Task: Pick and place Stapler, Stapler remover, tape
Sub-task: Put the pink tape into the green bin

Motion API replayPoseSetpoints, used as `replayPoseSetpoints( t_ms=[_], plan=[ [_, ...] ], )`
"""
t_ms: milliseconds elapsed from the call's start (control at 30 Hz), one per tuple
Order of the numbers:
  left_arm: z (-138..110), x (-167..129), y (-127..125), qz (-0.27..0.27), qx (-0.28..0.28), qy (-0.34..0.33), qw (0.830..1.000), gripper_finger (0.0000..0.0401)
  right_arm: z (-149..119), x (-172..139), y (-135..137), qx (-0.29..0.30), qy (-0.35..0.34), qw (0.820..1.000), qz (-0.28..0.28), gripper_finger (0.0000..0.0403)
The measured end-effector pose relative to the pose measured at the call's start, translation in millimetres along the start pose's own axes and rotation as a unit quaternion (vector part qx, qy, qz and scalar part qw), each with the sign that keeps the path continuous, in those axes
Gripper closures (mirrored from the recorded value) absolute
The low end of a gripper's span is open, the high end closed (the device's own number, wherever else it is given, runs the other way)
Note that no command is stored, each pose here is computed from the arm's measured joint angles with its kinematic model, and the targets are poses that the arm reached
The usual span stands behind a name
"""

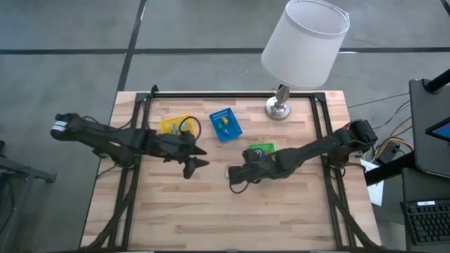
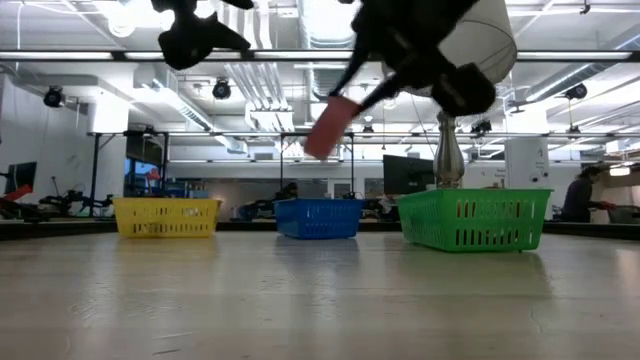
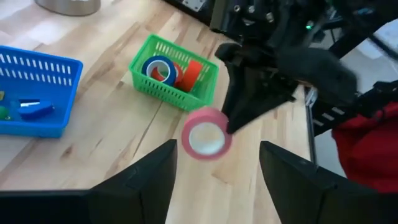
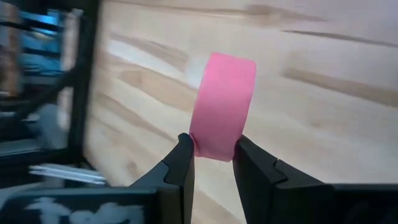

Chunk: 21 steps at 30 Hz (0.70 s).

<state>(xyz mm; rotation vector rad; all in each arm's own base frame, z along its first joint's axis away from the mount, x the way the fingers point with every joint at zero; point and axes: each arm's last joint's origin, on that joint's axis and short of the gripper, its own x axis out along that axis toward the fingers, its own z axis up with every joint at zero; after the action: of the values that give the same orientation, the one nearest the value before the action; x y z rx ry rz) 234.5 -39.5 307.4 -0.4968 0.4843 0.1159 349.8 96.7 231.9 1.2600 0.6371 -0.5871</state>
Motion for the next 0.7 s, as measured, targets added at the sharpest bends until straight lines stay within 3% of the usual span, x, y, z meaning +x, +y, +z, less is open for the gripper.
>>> replayPoseSetpoints(
  t_ms=[233, 400, 700],
  plan=[
    [-0.9, -7.5, 1.9, -0.001, -0.004, -0.001, 1.000, 0.0169, 11.4, -42.5, -4.6, -0.017, -0.006, 0.996, -0.088, 0.0325],
    [-1.6, -6.8, 2.2, 0.001, -0.007, 0.002, 1.000, 0.0169, 17.8, -67.8, -17.3, -0.019, -0.012, 0.980, -0.199, 0.0318],
    [-1.5, -6.6, 2.1, 0.000, -0.008, 0.001, 1.000, 0.0169, 13.8, -53.2, -27.4, -0.029, -0.007, 0.968, -0.249, 0.0315]
  ],
)
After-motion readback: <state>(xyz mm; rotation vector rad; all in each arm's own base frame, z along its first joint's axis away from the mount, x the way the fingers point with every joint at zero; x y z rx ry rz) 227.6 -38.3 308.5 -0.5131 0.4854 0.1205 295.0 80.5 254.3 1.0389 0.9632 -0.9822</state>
